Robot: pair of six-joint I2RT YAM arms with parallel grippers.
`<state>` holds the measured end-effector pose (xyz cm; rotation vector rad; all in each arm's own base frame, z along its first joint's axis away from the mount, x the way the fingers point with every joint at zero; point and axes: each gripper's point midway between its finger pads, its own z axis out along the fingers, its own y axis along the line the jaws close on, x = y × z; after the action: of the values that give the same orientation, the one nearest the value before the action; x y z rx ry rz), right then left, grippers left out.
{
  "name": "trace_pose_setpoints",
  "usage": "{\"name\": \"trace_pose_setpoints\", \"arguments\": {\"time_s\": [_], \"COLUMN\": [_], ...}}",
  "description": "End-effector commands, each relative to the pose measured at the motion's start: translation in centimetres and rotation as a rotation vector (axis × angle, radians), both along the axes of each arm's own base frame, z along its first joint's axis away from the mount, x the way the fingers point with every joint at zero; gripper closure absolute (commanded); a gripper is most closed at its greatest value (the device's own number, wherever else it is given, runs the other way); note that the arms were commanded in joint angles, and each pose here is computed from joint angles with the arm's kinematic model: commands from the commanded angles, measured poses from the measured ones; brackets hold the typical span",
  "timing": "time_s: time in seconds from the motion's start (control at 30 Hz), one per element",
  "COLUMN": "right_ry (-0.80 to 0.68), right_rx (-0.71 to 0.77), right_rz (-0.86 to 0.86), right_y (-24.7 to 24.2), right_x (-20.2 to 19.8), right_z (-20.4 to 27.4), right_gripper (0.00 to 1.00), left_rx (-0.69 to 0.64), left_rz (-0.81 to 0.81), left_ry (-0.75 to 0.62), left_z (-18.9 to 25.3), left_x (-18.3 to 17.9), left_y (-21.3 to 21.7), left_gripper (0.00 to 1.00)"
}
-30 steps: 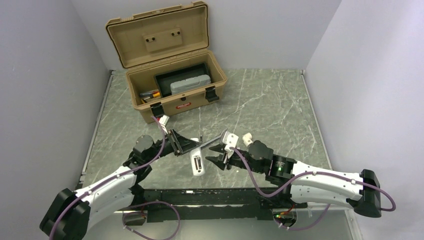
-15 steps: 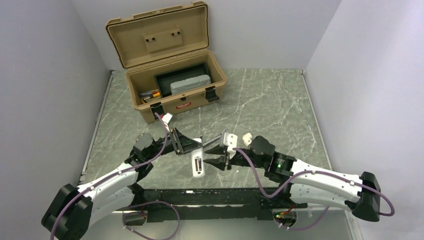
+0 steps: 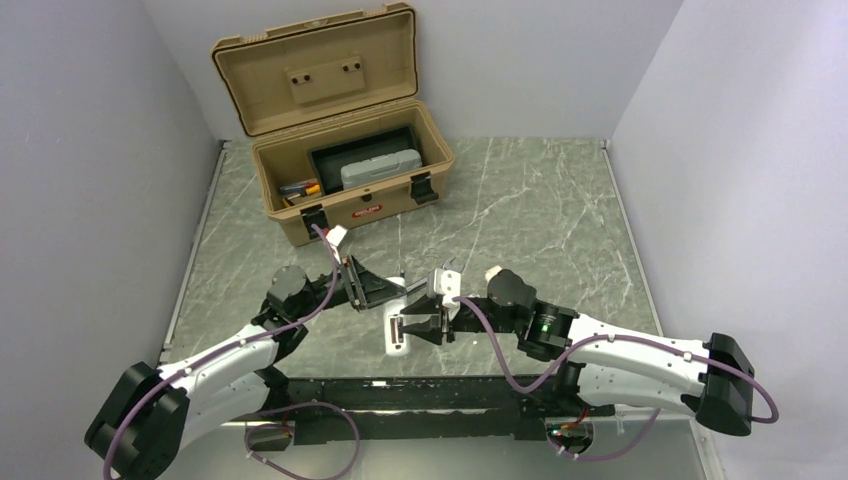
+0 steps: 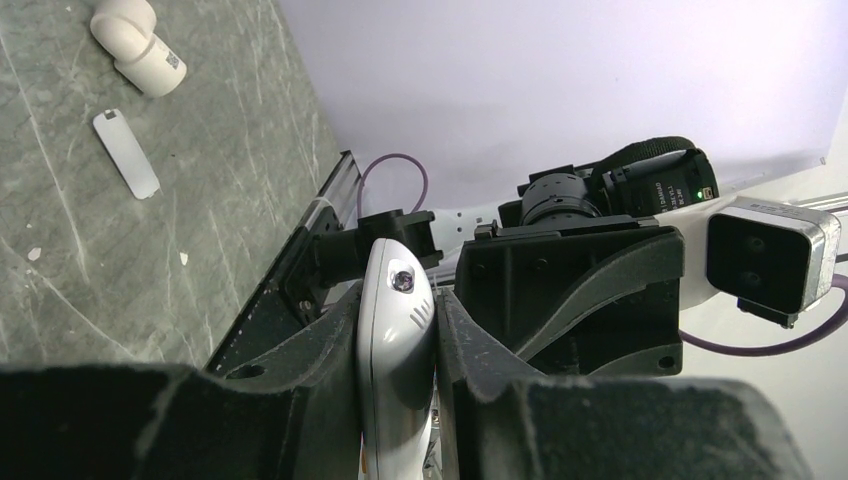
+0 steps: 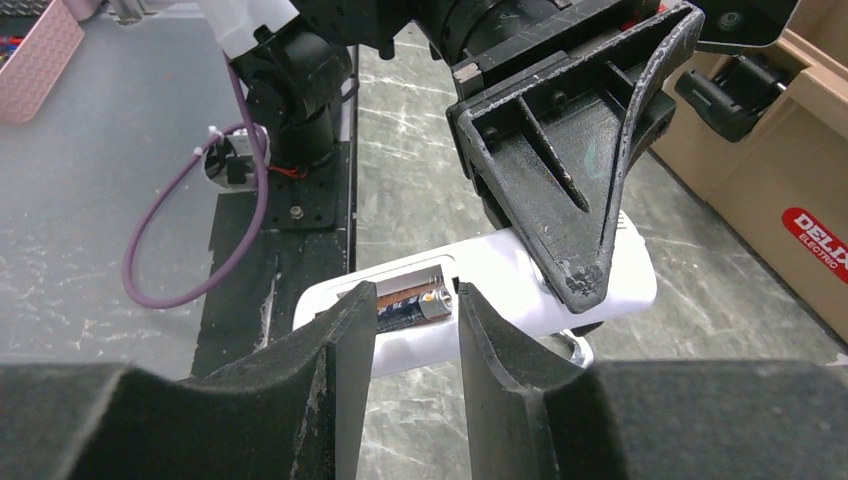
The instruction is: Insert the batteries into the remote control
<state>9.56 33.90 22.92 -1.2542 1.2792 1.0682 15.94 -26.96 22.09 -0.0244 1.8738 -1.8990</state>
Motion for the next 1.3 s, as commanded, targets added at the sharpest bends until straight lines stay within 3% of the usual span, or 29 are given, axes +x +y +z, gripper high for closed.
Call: {"name": "trace_pose_setpoints", "arguments": {"time_s": [0.0, 0.77, 1.27], "right_ry": [-0.052, -0.047, -0.025], "right_rx": [0.102, 0.079, 0.04], "right_rz": [0.018, 0.016, 0.052], "right_y": [0.8, 1.2, 0.9], "right_x": [0.1, 0.8, 0.0], "right_z": [3.8, 2.9, 1.8], "right_gripper": [0.62, 0.63, 0.74], "left_rx": [-0.063, -0.077, -0.098], "left_rz": [-0.031, -0.053, -0.054], "left_ry": [-0.075, -0.078, -0.072], "left_z": [2.6, 2.8, 3.3], "left_x": [-0.5, -1.0, -1.0], "left_y": [-0.2, -0.6, -0.6], "left_gripper": [1.0, 1.0, 1.0]}}
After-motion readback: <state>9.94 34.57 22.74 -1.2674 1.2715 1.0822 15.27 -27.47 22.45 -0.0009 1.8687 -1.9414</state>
